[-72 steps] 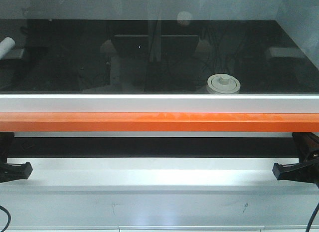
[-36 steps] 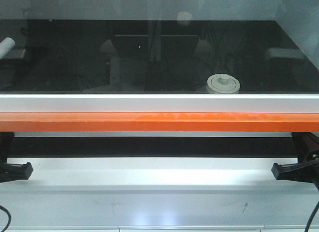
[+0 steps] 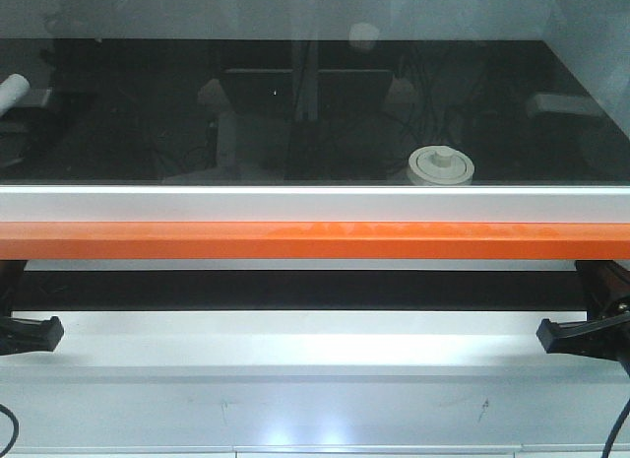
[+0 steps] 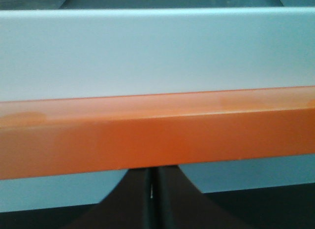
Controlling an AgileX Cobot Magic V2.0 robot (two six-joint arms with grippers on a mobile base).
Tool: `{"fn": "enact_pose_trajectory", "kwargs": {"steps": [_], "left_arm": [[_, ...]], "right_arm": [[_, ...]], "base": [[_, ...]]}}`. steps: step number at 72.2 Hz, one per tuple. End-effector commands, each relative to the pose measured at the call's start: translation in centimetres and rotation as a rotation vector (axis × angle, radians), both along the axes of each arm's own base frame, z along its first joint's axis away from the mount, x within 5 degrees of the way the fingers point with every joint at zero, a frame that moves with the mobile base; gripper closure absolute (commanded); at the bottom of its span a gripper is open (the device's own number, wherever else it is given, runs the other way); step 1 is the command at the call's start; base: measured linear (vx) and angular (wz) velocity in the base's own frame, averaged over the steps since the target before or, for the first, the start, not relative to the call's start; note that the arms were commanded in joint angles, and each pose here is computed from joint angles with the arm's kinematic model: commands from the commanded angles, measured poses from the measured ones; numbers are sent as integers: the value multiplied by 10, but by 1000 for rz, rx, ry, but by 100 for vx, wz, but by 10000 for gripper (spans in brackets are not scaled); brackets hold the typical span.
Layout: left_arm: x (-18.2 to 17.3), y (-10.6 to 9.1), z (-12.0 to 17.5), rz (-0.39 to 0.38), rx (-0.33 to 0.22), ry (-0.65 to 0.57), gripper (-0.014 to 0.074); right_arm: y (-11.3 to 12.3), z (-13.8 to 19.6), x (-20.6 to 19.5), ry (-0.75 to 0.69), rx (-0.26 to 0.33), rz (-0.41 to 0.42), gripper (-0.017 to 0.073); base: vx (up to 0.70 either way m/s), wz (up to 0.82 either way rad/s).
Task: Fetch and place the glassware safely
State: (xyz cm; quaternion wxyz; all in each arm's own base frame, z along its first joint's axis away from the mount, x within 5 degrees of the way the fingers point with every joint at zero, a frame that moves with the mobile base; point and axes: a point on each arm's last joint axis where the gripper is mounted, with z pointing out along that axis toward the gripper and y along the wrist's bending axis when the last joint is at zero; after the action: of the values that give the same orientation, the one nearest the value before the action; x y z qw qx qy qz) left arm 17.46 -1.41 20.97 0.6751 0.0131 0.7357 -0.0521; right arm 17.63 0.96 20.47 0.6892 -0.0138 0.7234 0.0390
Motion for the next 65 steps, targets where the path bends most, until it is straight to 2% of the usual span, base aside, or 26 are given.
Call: {"fn": "enact_pose_trajectory", "kwargs": {"steps": [1,18,28,41,65], "left_arm": [[5,0,42,2,-29,-275,601],[8,0,50,1,-31,-312,601],[13,-1,59,1,-31,-328,601],[20,-1,79,0,-35,-392,601],[29,-5,110,-35,-11,-489,601]], "right_arm": [[0,22,8,-160,8,-1,560],[4,40,16,-210,-16,39,560],[3,57,19,-263,23,39,560],[1,71,17,-312,43,18,560],[0,94,13,-398,48,12,560]], "base": [[0,0],[0,0],[0,0],[0,1],[-3,4]]}}
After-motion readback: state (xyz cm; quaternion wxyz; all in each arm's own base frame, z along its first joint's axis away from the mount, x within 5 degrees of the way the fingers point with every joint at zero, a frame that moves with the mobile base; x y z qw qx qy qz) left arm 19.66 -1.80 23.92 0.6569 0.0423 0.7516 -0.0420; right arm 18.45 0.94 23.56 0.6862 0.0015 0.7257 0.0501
